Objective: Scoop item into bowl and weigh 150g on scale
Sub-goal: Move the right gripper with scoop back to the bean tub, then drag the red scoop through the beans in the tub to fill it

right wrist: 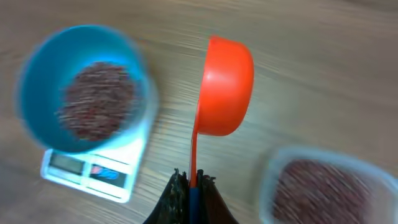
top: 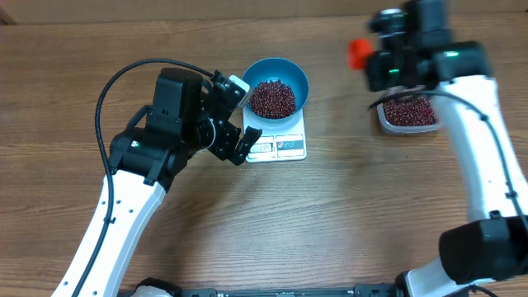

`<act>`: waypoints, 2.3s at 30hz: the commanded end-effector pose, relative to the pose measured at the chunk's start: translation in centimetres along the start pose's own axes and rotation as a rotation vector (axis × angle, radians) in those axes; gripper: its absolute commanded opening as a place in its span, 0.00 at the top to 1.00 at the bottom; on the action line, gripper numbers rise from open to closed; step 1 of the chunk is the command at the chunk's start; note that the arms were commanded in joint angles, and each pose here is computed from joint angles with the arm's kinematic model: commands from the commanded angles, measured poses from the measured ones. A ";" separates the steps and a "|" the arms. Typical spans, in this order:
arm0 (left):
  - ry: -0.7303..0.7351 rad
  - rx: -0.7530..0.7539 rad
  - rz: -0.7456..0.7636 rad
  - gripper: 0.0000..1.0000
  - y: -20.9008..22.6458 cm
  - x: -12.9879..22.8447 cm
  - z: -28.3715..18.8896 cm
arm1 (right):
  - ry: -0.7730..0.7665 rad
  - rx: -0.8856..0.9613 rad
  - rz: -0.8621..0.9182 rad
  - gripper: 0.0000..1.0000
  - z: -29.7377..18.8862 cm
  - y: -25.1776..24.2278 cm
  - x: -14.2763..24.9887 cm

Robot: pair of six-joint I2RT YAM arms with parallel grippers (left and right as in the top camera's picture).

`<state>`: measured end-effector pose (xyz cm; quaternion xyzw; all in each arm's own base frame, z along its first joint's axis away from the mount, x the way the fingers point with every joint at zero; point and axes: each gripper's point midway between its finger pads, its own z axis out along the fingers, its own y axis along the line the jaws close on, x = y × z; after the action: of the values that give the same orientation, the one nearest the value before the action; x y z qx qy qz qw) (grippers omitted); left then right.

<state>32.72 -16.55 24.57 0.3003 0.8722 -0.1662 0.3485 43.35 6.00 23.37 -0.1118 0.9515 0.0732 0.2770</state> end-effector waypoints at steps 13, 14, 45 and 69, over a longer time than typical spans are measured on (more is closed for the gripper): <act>-0.026 0.008 0.030 0.00 -0.3 -0.7 -0.7 | 0.167 0.205 0.202 0.96 2.6 -8.4 7.3; -0.026 0.008 0.030 0.00 -0.3 -0.7 -0.7 | 0.169 0.205 0.202 0.96 2.8 -8.4 7.5; -0.026 0.008 0.030 0.00 -0.3 -0.7 -0.7 | 0.278 0.184 0.203 0.96 8.1 -8.5 12.1; -0.026 0.008 0.030 0.00 -0.3 -0.7 -0.7 | 0.184 -0.158 0.363 0.96 7.0 -7.3 11.3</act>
<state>32.72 -16.55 24.56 0.3003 0.8723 -0.1662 0.3483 39.34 -2.17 10.15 0.0328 0.9786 0.1365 0.1504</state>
